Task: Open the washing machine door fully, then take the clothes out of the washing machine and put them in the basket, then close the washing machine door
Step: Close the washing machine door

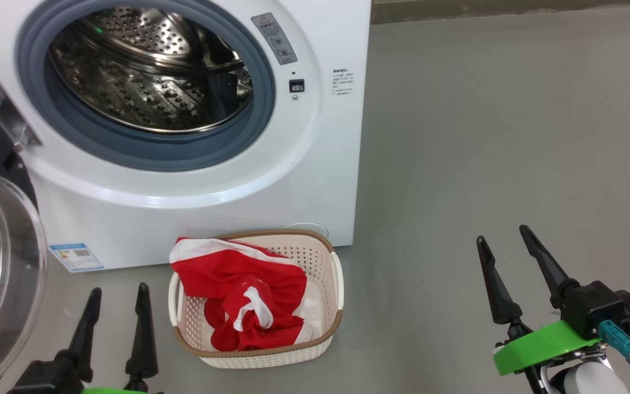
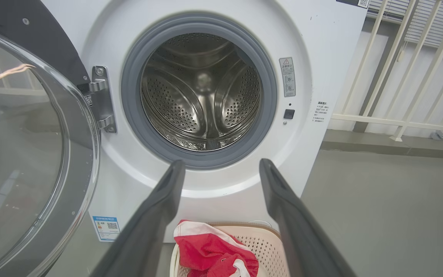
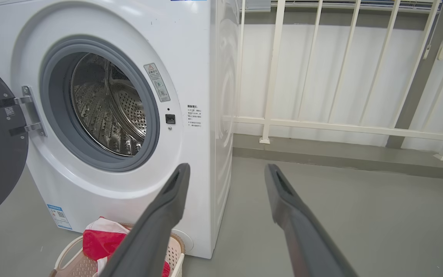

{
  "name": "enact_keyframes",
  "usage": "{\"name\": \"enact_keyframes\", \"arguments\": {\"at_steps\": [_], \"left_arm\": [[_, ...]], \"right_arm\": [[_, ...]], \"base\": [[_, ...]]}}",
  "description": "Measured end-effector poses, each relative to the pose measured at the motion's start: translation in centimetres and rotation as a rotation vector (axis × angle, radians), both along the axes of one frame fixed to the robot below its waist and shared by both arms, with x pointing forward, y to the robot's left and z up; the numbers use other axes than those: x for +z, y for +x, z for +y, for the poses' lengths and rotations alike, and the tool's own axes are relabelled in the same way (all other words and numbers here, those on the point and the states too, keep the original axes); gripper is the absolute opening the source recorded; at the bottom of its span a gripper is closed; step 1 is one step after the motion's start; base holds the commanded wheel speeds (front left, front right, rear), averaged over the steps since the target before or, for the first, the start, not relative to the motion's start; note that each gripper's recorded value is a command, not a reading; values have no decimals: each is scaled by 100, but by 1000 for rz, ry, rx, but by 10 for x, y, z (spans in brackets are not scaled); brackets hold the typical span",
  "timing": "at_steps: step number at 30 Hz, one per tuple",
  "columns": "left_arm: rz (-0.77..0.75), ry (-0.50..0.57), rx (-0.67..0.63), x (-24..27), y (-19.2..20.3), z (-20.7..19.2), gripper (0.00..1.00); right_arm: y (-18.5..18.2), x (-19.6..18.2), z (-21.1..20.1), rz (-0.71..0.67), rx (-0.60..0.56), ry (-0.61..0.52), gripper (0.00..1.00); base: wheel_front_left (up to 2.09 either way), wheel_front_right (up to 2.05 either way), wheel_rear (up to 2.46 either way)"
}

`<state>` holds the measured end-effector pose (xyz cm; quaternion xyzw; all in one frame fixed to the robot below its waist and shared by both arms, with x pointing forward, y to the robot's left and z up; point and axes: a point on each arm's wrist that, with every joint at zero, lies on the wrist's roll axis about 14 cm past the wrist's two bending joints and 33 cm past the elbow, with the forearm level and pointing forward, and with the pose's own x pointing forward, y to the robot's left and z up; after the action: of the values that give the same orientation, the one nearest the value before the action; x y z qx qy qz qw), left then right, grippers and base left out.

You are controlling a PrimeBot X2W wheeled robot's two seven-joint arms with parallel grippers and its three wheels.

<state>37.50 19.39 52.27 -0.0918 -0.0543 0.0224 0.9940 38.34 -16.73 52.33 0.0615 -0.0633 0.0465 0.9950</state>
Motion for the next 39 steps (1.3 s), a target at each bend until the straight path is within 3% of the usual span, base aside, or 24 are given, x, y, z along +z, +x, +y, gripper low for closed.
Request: {"name": "enact_keyframes", "arguments": {"at_steps": [12,39], "left_arm": [[-51,1,118,23,-18,27,100],[-65,40,543,35,-134,131,100]], "right_arm": [[11,0,36,1,104,0,100],[20,4,180,-18,507,-26,100]], "base": [[0,0,0],[0,0,0]]}}
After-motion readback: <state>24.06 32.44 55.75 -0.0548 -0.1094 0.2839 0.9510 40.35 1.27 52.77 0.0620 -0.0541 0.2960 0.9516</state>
